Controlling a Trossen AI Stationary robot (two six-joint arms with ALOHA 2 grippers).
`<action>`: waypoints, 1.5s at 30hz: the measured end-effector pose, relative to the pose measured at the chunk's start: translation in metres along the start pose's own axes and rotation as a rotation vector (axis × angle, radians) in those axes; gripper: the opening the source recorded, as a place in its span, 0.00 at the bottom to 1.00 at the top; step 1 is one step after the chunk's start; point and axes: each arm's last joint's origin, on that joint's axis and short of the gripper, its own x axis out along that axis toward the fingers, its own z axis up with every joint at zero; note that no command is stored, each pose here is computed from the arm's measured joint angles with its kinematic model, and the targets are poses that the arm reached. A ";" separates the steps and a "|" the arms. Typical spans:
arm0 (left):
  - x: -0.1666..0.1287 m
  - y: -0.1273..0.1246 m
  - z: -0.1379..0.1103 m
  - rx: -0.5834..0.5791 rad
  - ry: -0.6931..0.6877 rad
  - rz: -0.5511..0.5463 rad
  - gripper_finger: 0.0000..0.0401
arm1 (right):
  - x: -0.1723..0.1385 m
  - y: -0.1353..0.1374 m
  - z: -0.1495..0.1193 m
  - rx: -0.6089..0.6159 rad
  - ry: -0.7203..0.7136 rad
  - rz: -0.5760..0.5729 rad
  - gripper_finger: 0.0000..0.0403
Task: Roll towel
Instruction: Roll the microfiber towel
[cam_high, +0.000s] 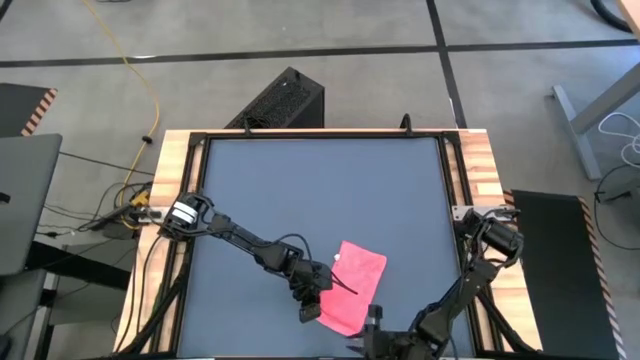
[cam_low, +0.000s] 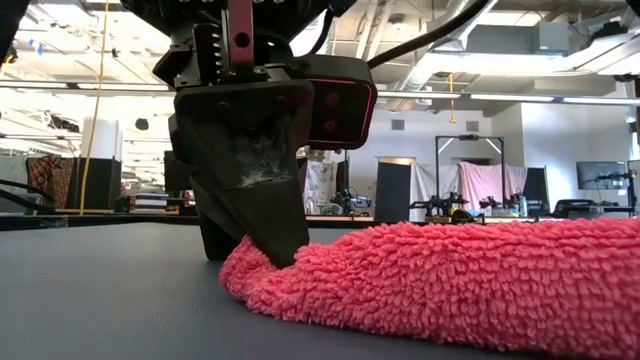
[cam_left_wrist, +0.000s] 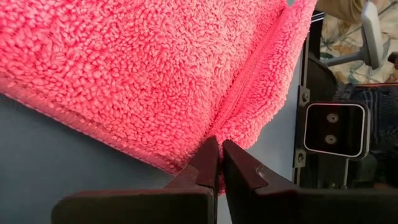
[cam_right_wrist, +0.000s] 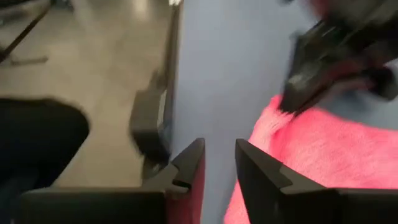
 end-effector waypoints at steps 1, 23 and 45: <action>0.000 0.000 0.000 0.001 0.000 0.000 0.00 | 0.003 -0.001 -0.002 -0.005 0.025 0.018 0.31; 0.000 -0.001 0.000 0.035 0.006 -0.025 0.00 | 0.022 -0.015 -0.036 -0.018 0.175 -0.101 0.35; -0.028 -0.010 0.006 0.209 0.010 -0.049 0.18 | 0.023 -0.022 -0.039 0.156 0.257 -0.128 0.06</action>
